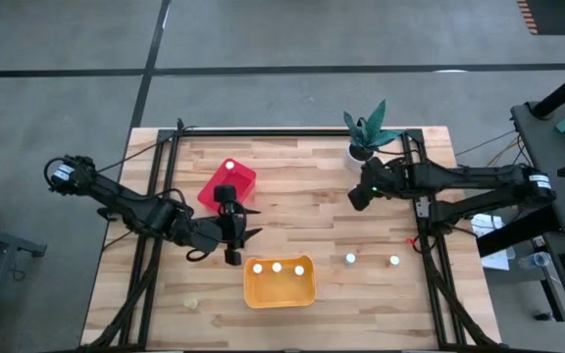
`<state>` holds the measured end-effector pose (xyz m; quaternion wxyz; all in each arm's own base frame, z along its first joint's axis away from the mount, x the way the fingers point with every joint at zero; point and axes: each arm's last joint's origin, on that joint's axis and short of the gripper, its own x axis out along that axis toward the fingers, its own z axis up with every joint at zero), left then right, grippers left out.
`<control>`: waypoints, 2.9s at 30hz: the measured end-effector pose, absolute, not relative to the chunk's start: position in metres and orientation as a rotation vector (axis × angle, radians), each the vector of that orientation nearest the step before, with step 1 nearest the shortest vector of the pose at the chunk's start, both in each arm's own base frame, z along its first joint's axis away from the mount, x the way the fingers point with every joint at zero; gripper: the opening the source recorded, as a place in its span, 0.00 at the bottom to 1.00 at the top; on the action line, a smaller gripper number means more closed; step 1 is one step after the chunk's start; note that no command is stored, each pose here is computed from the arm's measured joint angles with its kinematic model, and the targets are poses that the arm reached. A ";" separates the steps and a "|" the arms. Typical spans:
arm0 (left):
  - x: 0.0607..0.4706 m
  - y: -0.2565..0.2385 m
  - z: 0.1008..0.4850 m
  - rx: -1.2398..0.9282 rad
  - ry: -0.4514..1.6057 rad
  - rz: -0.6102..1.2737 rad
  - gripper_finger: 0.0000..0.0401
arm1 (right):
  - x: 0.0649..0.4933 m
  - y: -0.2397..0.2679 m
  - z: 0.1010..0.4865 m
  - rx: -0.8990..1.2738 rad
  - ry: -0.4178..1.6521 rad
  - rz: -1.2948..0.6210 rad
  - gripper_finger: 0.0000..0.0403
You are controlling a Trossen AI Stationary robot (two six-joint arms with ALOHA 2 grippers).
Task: Pick and place medicine bottles into bin by pill shape (circle, oval)
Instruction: Put the white capsule bottle into the red bin
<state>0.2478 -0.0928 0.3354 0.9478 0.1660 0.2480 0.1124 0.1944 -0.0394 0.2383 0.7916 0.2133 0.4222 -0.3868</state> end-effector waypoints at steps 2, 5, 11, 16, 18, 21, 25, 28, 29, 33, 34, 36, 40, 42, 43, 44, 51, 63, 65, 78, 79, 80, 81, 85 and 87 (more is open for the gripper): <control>0.248 -0.093 0.336 0.335 0.500 0.230 0.44 | 0.198 -0.046 0.231 0.462 0.950 -0.864 0.44; 0.248 -0.093 0.336 0.333 0.496 0.230 0.44 | 0.204 -0.053 0.219 0.452 1.014 -0.892 0.44; 0.248 -0.093 0.333 0.337 0.502 0.229 0.44 | 0.212 -0.061 0.204 0.450 1.097 -0.903 0.44; 0.248 -0.093 0.325 0.347 0.520 0.229 0.44 | 0.215 -0.062 0.200 0.456 1.105 -0.896 0.44; 0.248 -0.093 0.322 0.348 0.522 0.229 0.44 | 0.216 -0.062 0.200 0.454 1.103 -0.866 0.44; 0.249 -0.093 0.322 0.343 0.513 0.228 0.44 | 0.216 -0.062 0.201 0.465 1.107 -0.844 0.41; 0.249 -0.093 0.322 0.343 0.513 0.229 0.44 | 0.217 -0.062 0.201 0.488 1.086 -0.867 0.34; 0.249 -0.093 0.322 0.342 0.512 0.229 0.44 | 0.217 -0.062 0.201 0.493 1.083 -0.870 0.34; 0.249 -0.093 0.322 0.343 0.513 0.229 0.44 | 0.217 -0.062 0.201 0.500 1.079 -0.874 0.35; 0.249 -0.093 0.322 0.342 0.513 0.229 0.44 | 0.217 -0.062 0.200 0.506 1.074 -0.878 0.44; 0.249 -0.093 0.322 0.343 0.513 0.229 0.44 | 0.217 -0.062 0.199 0.506 1.075 -0.878 0.46; 0.249 -0.093 0.322 0.343 0.513 0.229 0.44 | 0.216 -0.062 0.197 0.507 1.073 -0.879 0.50; 0.249 -0.093 0.322 0.342 0.513 0.229 0.44 | 0.214 -0.061 0.192 0.522 1.071 -0.890 0.57; 0.249 -0.093 0.322 0.342 0.513 0.229 0.44 | 0.214 -0.061 0.189 0.524 1.064 -0.890 0.59; 0.249 -0.093 0.322 0.343 0.513 0.229 0.44 | 0.214 -0.061 0.188 0.525 1.058 -0.888 0.60; 0.249 -0.093 0.322 0.343 0.513 0.229 0.44 | 0.214 -0.061 0.186 0.526 1.050 -0.887 0.61; 0.249 -0.093 0.322 0.342 0.513 0.229 0.44 | 0.212 -0.061 0.174 0.535 1.021 -0.876 0.61; 0.249 -0.093 0.322 0.342 0.512 0.229 0.44 | 0.208 -0.060 0.168 0.531 1.036 -0.877 0.40; 0.249 -0.093 0.322 0.341 0.512 0.229 0.44 | 0.208 -0.060 0.168 0.529 1.035 -0.877 0.34; 0.248 -0.093 0.319 0.322 0.518 0.235 0.44 | 0.215 -0.053 0.183 0.484 1.003 -0.807 0.33; 0.248 -0.093 0.318 0.322 0.520 0.235 0.44 | 0.217 -0.051 0.186 0.476 0.994 -0.792 0.33; 0.248 -0.093 0.317 0.323 0.523 0.236 0.44 | 0.220 -0.049 0.189 0.468 0.986 -0.775 0.33; 0.248 -0.092 0.316 0.323 0.524 0.237 0.44 | 0.222 -0.046 0.191 0.454 0.977 -0.754 0.33; 0.250 -0.092 0.306 0.308 0.502 0.237 0.44 | 0.236 -0.031 0.201 0.392 0.898 -0.638 0.33; 0.250 -0.092 0.301 0.299 0.494 0.234 0.44 | 0.241 -0.022 0.204 0.360 0.854 -0.577 0.33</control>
